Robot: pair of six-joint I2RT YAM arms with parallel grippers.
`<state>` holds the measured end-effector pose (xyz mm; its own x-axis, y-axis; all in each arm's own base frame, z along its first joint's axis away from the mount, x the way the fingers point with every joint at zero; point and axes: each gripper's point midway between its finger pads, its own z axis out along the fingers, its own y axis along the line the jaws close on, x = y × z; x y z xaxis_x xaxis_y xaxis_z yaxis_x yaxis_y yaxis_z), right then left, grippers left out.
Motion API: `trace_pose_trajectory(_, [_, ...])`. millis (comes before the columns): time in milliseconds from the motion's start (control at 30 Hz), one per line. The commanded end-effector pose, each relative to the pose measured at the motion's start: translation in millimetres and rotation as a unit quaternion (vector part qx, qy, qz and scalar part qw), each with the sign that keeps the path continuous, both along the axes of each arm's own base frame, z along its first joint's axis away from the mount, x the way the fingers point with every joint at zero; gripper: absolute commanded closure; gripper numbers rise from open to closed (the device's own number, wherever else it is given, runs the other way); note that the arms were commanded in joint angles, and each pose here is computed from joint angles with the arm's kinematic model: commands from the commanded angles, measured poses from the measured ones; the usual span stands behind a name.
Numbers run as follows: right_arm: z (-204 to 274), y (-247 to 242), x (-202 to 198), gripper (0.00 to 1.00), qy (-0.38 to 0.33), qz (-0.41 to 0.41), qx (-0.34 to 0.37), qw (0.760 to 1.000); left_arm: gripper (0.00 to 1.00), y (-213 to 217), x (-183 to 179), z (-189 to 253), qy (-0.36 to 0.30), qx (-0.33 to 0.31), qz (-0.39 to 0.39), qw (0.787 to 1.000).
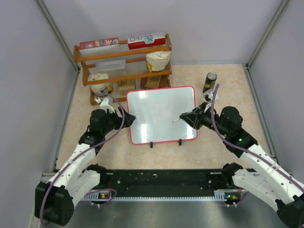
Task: Write a sentence on the whiteboard
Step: Adjust the whiteboard on the whiteboard stand.
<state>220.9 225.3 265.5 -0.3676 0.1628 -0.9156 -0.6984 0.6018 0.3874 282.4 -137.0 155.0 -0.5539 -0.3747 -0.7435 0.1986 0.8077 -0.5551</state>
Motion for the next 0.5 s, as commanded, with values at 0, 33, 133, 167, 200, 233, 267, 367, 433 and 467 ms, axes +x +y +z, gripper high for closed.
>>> trace_pose_trajectory(0, [19.5, -2.3, 1.2, 1.00, -0.030, -0.003, 0.021, 0.999, 0.17, 1.9, 9.0, 23.4, -0.035, 0.002, 0.004, 0.999])
trace_pose_trajectory(33, [20.0, -2.5, 1.2, 1.00, -0.030, -0.004, 0.022, 0.999, 0.16, 1.1, 9.0, 24.4, -0.035, 0.001, 0.002, 0.999])
trace_pose_trajectory(133, [20.5, -3.6, 1.5, 1.00, -0.033, -0.007, 0.021, 0.999, 0.16, 0.7, 9.5, 24.9, -0.035, 0.001, 0.001, 0.999])
trace_pose_trajectory(167, [19.8, -3.5, 1.2, 1.00, -0.032, -0.006, 0.021, 0.999, 0.17, 0.7, 9.7, 24.1, -0.034, 0.002, 0.001, 0.999])
trace_pose_trajectory(200, [19.0, -3.7, 1.4, 1.00, -0.032, -0.006, 0.020, 0.999, 0.16, 0.5, 9.6, 24.1, -0.034, 0.001, 0.000, 0.999])
trace_pose_trajectory(233, [19.7, -3.0, 1.1, 1.00, -0.033, -0.004, 0.021, 0.999, 0.16, 0.3, 10.2, 26.2, -0.036, 0.001, 0.000, 0.999])
trace_pose_trajectory(267, [19.2, -2.6, 0.9, 1.00, -0.032, -0.003, 0.020, 0.999, 0.17, 0.4, 10.2, 26.2, -0.037, 0.001, 0.000, 0.999])
trace_pose_trajectory(367, [18.9, -3.4, 1.6, 1.00, -0.033, -0.006, 0.019, 0.999, 0.16, 1.7, 10.3, 25.4, -0.038, 0.004, 0.003, 0.999])
trace_pose_trajectory(433, [18.5, -3.0, 1.2, 1.00, -0.033, -0.004, 0.020, 0.999, 0.16, 1.8, 10.5, 25.0, -0.037, 0.005, 0.002, 0.999])
trace_pose_trajectory(467, [18.9, -2.7, 1.2, 1.00, -0.032, -0.004, 0.020, 0.999, 0.16, 2.7, 7.9, 19.3, -0.024, 0.009, 0.003, 1.000])
